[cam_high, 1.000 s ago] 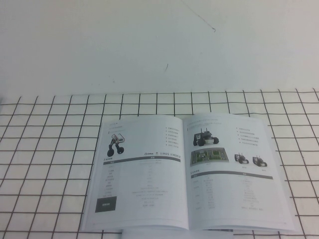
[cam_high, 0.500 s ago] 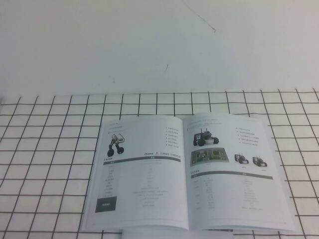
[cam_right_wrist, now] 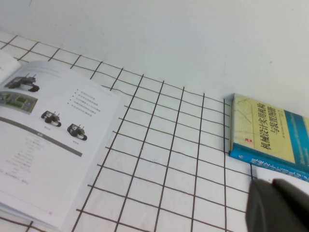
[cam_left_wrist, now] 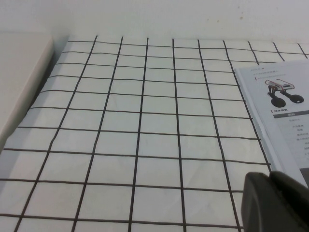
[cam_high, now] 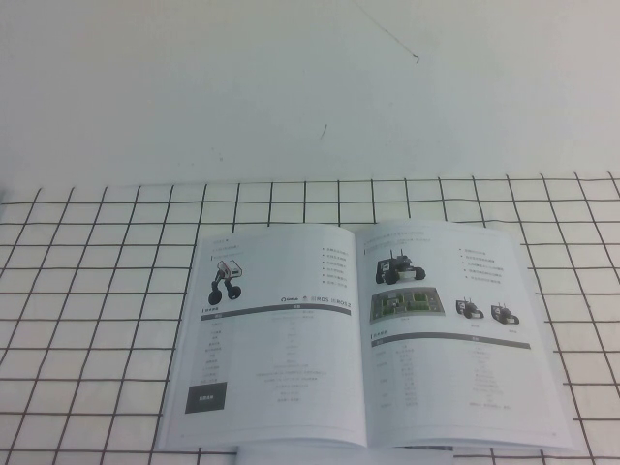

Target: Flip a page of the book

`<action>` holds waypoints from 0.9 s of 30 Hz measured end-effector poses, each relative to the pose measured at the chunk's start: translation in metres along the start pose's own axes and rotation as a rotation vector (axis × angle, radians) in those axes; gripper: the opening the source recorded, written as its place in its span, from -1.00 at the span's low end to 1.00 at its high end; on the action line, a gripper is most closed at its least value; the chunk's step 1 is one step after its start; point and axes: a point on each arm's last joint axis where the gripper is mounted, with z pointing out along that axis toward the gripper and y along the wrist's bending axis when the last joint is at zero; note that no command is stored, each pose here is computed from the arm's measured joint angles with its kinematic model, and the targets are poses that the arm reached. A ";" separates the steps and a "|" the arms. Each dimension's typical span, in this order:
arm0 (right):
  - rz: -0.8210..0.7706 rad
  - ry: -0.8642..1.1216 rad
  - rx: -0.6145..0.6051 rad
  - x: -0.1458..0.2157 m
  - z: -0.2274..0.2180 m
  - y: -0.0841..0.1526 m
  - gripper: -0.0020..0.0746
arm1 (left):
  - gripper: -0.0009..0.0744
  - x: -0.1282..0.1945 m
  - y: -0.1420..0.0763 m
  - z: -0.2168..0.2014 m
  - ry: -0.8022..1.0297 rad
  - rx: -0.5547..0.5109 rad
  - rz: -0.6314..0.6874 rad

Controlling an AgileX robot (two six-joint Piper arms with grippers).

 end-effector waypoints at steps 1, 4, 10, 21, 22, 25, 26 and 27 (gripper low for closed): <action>0.000 0.000 0.000 0.000 0.000 0.000 -0.95 | -0.98 0.000 0.000 0.000 0.000 -0.001 0.002; 0.000 0.000 0.000 0.000 0.000 0.000 -0.95 | -0.98 0.000 0.000 0.000 0.000 -0.002 0.007; 0.000 0.000 0.000 0.000 0.000 0.000 -0.95 | -0.98 0.000 0.000 0.000 0.000 -0.003 0.009; 0.000 0.000 0.000 0.000 0.000 0.000 -0.95 | -0.98 0.000 0.000 0.000 0.002 0.010 0.012; 0.000 0.000 0.000 0.000 0.000 0.000 -0.95 | -0.98 0.000 0.000 0.000 0.002 0.010 0.012; 0.000 0.000 0.000 0.000 0.000 0.000 -0.95 | -0.98 0.000 0.000 0.000 0.002 0.010 0.012; 0.000 0.000 0.000 0.000 0.000 0.000 -0.95 | -0.98 0.000 0.000 0.000 0.002 0.010 0.012; 0.000 0.000 0.000 0.000 0.000 0.000 -0.95 | -0.98 0.000 0.000 0.000 0.002 0.010 0.012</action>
